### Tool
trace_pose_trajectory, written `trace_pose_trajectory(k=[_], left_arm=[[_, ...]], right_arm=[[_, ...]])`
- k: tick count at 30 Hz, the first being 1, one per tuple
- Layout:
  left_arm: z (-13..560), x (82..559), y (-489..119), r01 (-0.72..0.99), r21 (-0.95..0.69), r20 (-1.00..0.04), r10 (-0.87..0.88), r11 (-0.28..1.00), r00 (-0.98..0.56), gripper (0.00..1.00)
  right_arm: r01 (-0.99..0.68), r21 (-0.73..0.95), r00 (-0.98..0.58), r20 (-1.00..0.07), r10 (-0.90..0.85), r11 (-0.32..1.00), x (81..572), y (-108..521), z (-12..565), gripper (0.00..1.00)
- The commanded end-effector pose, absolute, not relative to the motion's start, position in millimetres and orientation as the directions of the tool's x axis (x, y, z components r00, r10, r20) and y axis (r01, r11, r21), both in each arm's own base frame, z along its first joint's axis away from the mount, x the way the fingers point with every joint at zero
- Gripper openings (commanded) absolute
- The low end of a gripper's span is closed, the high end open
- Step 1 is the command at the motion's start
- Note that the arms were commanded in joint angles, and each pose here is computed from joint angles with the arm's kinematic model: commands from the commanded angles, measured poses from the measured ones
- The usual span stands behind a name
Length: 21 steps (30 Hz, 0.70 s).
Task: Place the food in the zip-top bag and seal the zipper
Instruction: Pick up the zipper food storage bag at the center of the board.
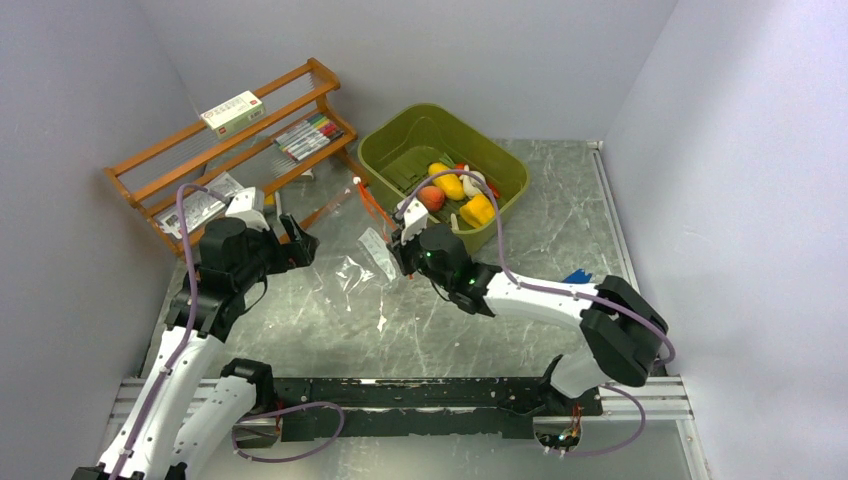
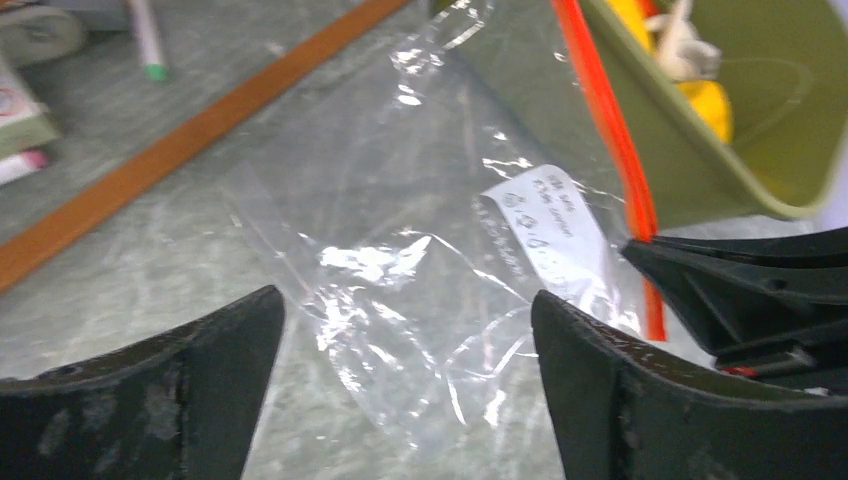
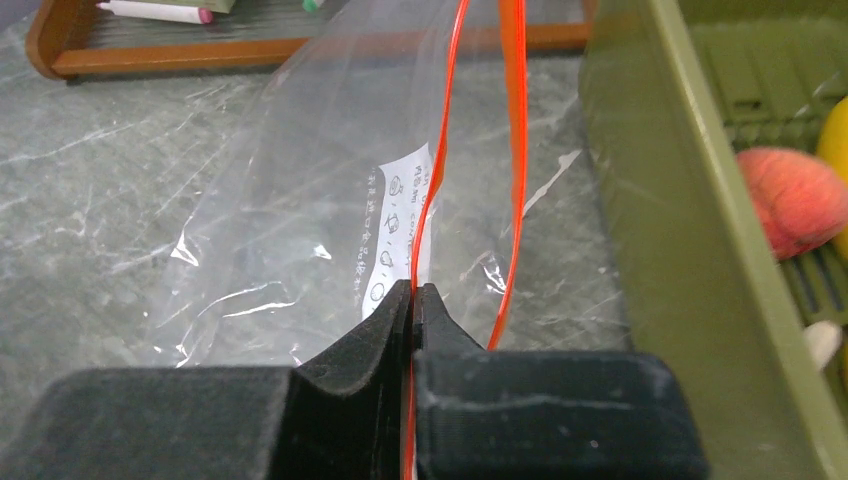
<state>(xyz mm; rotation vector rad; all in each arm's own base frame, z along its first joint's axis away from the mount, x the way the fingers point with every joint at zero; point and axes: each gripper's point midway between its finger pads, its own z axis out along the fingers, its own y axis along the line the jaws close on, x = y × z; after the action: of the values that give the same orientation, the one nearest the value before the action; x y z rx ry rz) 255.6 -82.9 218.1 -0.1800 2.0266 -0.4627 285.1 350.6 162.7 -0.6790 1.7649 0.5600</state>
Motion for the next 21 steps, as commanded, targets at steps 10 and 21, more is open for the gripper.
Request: trace_pose_trajectory(k=[10, 21], left_arm=[[269, 247, -174, 0.435, -0.692, -0.701, -0.391, 0.577, -0.596, 0.85], [231, 265, -171, 0.255, -0.736, -0.585, -0.398, 0.627, -0.707, 0.69]], right_arm=[[-0.732, -0.250, 0.028, -0.940, -0.339, 0.634, 255, 357, 200, 0.00], [-0.711, -0.325, 0.115, -0.928, -0.353, 0.624, 226, 377, 215, 0.00]])
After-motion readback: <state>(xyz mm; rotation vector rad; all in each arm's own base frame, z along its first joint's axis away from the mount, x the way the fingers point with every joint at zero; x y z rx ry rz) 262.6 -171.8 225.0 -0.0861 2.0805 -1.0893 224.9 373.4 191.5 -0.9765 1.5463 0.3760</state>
